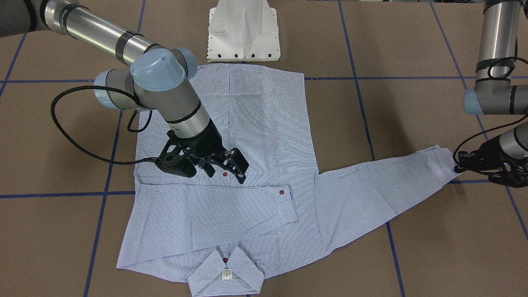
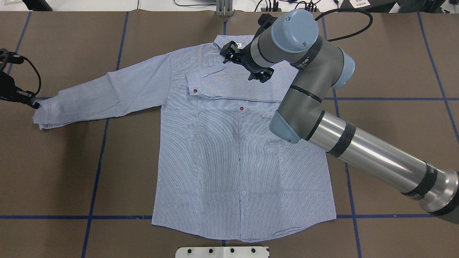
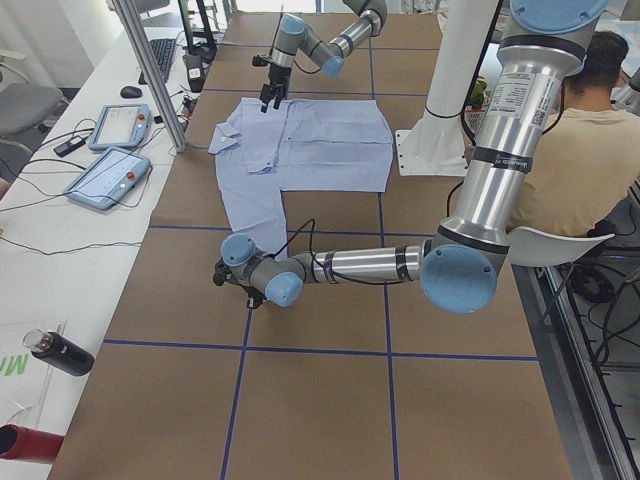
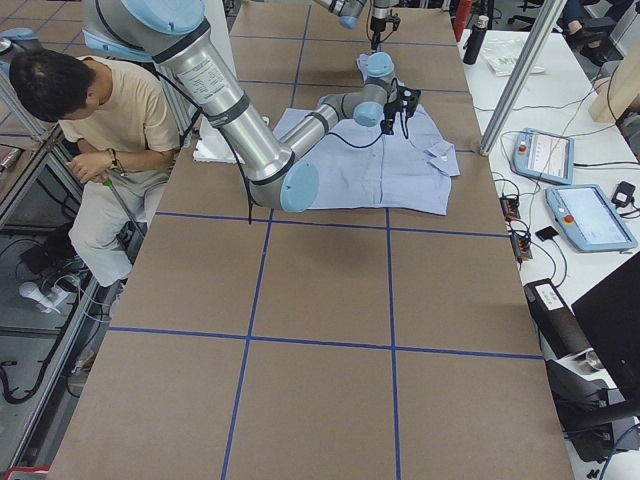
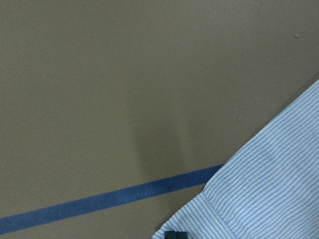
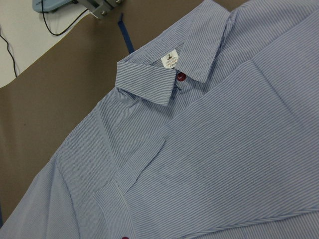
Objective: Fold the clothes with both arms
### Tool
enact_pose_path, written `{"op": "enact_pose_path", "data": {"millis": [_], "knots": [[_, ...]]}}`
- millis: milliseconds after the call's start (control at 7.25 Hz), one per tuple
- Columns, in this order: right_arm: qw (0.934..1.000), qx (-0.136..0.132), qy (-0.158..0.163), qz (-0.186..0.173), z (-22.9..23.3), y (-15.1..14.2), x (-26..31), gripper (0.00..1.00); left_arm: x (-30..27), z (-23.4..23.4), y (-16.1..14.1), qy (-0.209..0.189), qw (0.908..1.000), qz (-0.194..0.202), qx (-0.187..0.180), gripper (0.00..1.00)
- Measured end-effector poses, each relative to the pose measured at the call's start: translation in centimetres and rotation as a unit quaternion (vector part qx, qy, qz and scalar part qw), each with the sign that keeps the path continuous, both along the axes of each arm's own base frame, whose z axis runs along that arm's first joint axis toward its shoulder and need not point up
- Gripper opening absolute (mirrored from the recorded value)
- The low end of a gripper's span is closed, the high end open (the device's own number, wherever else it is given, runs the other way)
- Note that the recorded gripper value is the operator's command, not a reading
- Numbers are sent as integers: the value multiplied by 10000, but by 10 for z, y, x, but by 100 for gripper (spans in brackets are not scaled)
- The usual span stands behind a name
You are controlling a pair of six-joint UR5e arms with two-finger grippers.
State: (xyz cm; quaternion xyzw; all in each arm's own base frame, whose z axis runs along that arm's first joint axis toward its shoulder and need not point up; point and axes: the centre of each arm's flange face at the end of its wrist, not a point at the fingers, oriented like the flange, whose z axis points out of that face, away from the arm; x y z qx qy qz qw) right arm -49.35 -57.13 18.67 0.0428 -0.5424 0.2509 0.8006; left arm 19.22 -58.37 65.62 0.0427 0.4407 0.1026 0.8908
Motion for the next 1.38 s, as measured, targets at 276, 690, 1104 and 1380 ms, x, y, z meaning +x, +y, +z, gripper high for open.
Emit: {"op": "enact_pose_path", "data": {"millis": [276, 690, 1104, 1380], "knots": [[10000, 23, -38, 1, 4, 3, 14, 99, 1, -34, -5, 31, 10000, 2, 31, 0], [9994, -185, -123, -252, 57, 1, 99, 100, 9, -185, -23, 45, 9989, -309, -348, 0], [9987, -45, 141, -494, 109, -12, 151, 100, 63, -348, -35, 552, 9854, -914, -1329, 0], [9981, 38, 338, -522, 136, -18, 171, 100, 130, -430, -22, 783, 9718, -1030, -1972, 0]]}}
